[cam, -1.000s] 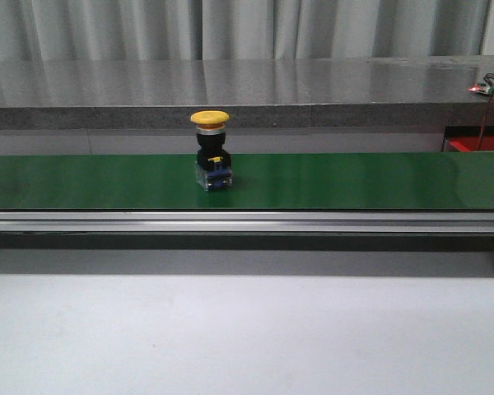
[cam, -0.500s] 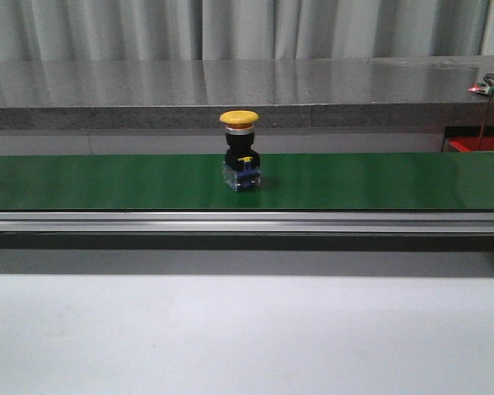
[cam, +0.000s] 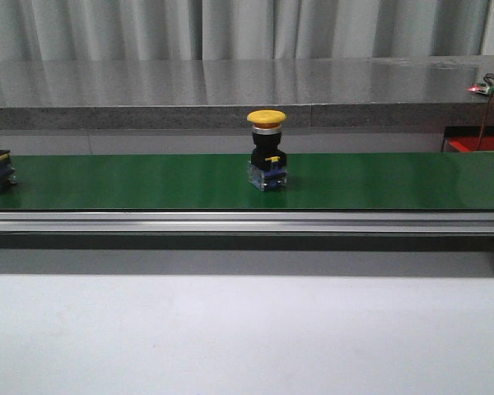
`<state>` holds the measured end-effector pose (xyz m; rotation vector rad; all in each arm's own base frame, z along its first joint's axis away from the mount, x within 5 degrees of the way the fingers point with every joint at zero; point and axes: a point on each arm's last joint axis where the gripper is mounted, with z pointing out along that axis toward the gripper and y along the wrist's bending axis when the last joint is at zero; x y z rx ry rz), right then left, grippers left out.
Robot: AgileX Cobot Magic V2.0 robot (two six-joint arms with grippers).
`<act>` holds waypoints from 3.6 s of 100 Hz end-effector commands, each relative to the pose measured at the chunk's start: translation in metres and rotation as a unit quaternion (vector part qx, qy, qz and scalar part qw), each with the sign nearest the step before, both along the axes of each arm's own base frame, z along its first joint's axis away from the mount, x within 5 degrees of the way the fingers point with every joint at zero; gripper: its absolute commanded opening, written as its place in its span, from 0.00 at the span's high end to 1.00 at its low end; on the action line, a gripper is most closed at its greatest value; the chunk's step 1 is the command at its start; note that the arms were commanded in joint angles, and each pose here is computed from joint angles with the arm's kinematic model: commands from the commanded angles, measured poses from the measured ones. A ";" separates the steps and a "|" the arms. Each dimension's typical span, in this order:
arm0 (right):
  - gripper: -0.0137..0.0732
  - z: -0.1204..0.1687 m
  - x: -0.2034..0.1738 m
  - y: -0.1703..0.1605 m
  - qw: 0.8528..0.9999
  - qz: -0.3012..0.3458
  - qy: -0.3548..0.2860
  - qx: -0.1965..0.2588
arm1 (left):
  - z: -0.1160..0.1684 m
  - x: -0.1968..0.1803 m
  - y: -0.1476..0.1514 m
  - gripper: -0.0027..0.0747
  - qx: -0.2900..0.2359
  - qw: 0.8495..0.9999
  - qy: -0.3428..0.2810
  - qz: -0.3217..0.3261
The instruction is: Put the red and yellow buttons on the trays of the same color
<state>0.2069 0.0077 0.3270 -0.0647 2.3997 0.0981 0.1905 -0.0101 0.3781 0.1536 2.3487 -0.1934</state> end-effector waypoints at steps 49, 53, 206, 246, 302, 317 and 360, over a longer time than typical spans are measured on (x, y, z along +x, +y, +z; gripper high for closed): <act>0.93 0.017 0.002 -0.001 0.998 -0.004 -0.062 -0.002 | 0.013 -0.022 -0.004 0.99 -0.015 0.998 -0.059 0.003; 0.93 0.018 0.002 -0.001 0.998 -0.004 -0.064 -0.002 | 0.013 -0.022 -0.004 0.99 -0.015 0.998 -0.059 0.003; 0.13 0.039 0.106 0.041 0.994 0.098 0.047 -0.011 | 0.013 -0.022 -0.004 0.99 -0.015 0.998 -0.059 0.003; 0.13 0.012 0.133 0.060 0.989 0.120 0.081 -0.013 | 0.013 -0.022 -0.004 0.99 -0.015 0.998 -0.059 0.003; 0.41 -0.026 0.162 0.043 0.988 0.080 0.129 -0.017 | 0.014 -0.022 -0.004 0.99 -0.015 0.998 -0.060 0.003; 0.60 -0.026 0.160 0.037 0.988 0.065 0.137 -0.013 | 0.014 -0.022 -0.004 0.99 -0.015 0.998 -0.060 0.003; 0.65 0.029 0.125 -0.001 0.996 -0.022 0.087 -0.023 | 0.014 -0.022 -0.004 0.99 -0.015 0.998 -0.060 0.003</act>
